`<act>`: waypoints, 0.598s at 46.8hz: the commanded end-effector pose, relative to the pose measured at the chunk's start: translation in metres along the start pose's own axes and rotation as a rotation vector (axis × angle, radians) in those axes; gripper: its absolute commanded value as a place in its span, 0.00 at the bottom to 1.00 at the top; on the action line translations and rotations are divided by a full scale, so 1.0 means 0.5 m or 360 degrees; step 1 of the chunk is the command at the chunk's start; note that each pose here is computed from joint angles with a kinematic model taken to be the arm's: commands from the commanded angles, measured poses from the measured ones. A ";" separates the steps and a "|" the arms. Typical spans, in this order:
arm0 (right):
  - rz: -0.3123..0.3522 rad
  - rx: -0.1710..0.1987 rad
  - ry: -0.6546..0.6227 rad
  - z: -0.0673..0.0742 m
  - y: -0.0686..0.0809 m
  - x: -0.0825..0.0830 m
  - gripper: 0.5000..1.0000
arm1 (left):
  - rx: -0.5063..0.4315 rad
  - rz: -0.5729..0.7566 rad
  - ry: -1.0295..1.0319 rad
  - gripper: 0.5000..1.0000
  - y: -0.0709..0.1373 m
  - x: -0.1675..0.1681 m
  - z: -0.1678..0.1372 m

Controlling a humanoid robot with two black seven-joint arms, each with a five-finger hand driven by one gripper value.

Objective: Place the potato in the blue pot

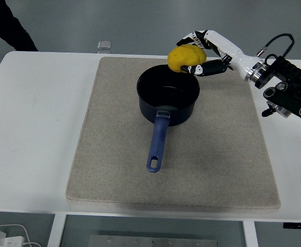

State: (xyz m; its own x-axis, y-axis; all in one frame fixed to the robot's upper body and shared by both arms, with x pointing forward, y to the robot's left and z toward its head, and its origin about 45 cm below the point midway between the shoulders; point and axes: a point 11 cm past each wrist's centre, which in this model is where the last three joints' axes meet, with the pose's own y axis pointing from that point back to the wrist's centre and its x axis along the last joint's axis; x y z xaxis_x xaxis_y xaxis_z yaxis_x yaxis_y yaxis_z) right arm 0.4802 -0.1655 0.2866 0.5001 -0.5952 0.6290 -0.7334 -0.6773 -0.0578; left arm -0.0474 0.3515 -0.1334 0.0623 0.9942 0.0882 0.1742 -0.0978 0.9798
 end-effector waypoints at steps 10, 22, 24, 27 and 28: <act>-0.0058 0.0042 -0.0046 -0.021 -0.064 -0.088 0.00 | 0.0000 -0.0003 0.0001 0.99 0.000 -0.001 0.000; -0.0091 0.0049 -0.0085 -0.027 -0.088 -0.142 0.00 | 0.0000 0.0000 -0.0001 0.99 0.000 0.000 0.000; -0.0088 0.0043 -0.0087 -0.023 -0.087 -0.145 0.00 | 0.0000 0.0000 -0.0001 0.99 0.000 0.000 0.000; -0.0090 0.0038 -0.0091 -0.021 -0.086 -0.147 0.00 | 0.0000 0.0000 -0.0001 0.99 0.000 0.000 0.000; -0.0088 0.0036 -0.0089 -0.020 -0.085 -0.146 0.00 | 0.0000 0.0000 -0.0001 0.99 0.000 0.000 0.000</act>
State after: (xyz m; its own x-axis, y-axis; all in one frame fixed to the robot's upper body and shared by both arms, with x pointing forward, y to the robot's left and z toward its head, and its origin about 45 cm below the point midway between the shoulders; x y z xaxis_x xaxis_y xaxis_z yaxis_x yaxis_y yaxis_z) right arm 0.4706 -0.0882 0.2522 0.5645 -0.5787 0.5886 -0.6923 -0.7203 -0.0442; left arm -0.0475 0.3515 -0.1334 0.0623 0.9942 0.0882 0.1744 -0.0978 0.9798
